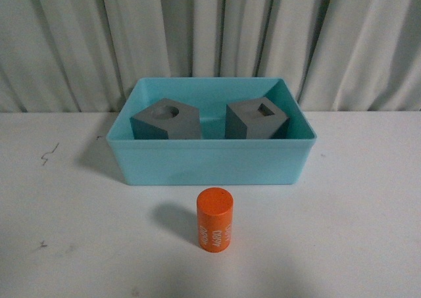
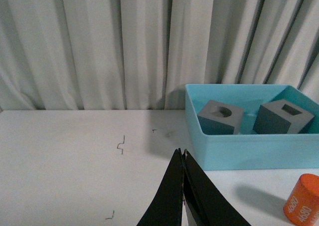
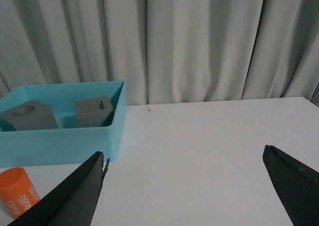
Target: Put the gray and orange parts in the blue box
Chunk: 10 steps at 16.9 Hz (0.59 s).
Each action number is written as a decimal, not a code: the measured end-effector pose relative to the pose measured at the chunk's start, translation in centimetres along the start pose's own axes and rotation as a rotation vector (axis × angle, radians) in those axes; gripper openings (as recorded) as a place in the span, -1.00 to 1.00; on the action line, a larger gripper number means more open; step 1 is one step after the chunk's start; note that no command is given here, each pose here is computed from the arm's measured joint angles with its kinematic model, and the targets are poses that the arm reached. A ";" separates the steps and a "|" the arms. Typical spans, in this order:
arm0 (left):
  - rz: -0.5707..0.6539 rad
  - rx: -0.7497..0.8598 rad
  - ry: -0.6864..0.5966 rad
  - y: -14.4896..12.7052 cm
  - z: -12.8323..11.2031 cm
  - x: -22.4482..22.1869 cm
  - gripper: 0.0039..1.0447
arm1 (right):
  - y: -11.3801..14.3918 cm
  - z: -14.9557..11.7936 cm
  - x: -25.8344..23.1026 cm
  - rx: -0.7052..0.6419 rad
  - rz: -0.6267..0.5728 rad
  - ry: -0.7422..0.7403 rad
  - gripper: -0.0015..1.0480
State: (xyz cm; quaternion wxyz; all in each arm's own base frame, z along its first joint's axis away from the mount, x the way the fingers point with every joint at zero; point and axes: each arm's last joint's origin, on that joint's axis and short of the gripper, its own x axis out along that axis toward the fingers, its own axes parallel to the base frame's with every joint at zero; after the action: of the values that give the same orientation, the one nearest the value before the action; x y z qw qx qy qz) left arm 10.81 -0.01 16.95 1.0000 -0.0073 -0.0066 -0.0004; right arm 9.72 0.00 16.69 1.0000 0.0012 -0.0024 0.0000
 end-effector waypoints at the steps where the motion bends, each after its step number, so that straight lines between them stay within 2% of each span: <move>1: 0.001 0.000 0.040 0.0 -0.4 -0.4 -0.97 | 0.0 0.0 0.0 0.000 0.000 0.000 0.87; 3: -0.001 0.000 -0.009 0.0 -0.1 -1.1 -0.97 | 0.0 0.0 0.0 0.000 0.000 0.001 0.87; 7: 0.000 0.000 0.011 0.0 -0.3 -1.1 -0.97 | 0.0 0.0 0.0 0.000 0.000 0.000 0.87; 8: 0.001 0.000 0.011 0.0 -0.3 -1.1 -0.36 | 0.0 0.0 0.0 0.000 0.000 0.000 0.87; 10: 0.000 0.000 0.011 0.0 -0.3 -1.1 0.12 | 0.0 0.0 0.0 0.000 0.000 0.000 0.87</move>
State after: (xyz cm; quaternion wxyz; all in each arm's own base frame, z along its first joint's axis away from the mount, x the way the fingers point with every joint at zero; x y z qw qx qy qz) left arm 9.73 -0.01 16.63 1.0000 -0.0073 -0.0012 -0.0004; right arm 9.72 0.00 16.69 1.0000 0.0014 -0.0024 0.0000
